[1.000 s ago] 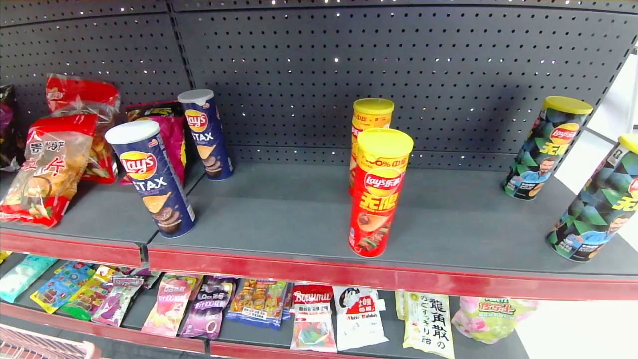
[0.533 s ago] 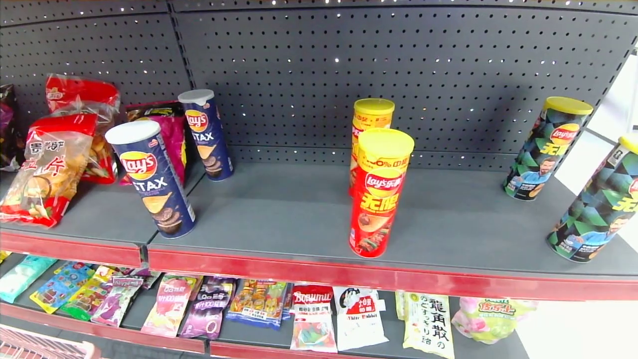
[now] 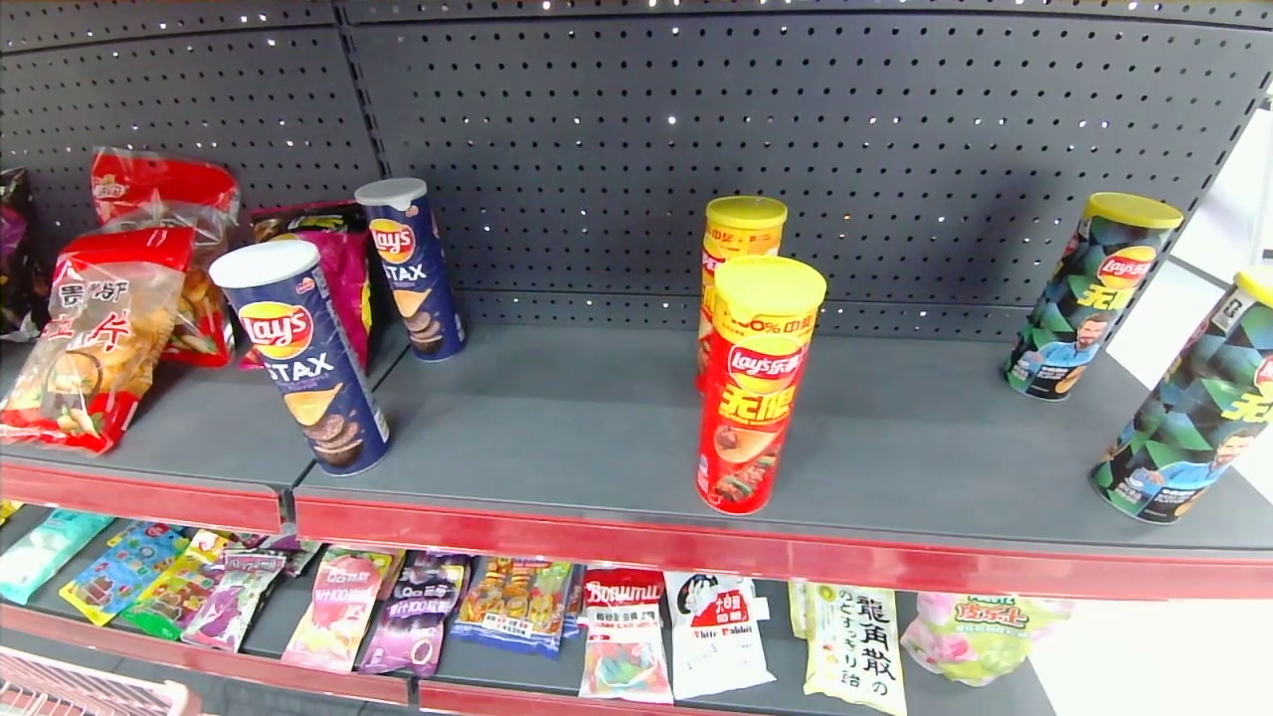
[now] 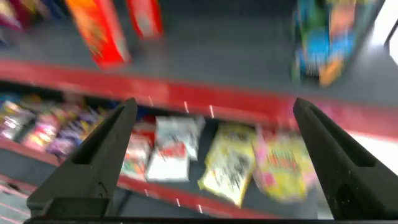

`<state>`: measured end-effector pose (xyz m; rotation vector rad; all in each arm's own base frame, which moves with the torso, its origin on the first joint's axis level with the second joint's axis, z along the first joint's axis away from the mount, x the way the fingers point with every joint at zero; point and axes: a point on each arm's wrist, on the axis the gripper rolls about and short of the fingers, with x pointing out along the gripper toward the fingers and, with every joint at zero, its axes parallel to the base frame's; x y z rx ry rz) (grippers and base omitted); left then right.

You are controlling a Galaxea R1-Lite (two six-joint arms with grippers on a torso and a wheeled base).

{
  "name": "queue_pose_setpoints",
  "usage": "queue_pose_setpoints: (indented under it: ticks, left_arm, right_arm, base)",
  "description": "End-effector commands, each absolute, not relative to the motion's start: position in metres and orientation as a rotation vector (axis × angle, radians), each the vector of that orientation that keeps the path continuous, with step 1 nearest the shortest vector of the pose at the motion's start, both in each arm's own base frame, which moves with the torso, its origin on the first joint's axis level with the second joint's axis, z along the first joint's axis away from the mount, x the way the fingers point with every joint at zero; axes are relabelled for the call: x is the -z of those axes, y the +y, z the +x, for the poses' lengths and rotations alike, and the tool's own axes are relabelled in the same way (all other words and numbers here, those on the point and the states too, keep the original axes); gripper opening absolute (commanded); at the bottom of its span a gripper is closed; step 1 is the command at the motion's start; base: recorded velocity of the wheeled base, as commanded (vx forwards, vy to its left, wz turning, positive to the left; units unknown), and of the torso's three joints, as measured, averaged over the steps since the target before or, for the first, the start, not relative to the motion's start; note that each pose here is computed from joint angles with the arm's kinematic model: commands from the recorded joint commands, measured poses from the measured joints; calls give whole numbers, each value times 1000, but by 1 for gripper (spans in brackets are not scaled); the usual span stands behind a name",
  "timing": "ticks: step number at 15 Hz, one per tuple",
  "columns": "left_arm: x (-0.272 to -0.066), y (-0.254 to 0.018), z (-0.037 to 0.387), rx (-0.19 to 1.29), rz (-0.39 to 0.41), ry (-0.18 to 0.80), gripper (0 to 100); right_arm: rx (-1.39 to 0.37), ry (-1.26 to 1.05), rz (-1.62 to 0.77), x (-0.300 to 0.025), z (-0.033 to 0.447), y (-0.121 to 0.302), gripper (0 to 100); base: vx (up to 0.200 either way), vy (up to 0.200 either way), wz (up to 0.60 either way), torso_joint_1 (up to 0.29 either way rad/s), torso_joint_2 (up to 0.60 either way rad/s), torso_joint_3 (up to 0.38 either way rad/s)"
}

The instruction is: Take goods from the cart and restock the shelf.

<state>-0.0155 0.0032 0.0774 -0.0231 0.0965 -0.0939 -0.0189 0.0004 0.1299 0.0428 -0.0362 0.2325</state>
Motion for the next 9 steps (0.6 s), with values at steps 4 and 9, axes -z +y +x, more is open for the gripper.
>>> queue_pose_setpoints:
  ticks: [4,9]
  left_arm:
    - [-77,3,-15,93,-23,102,100]
    - [-77,3,-15,93,-23,101,100]
  right_arm:
    - [-419,209,25,-205,61,18,100]
    - [-544,446,3,-188,106,41,100]
  base:
    - [0,0,0,0,0,0]
    - [0,0,0,0,0,0]
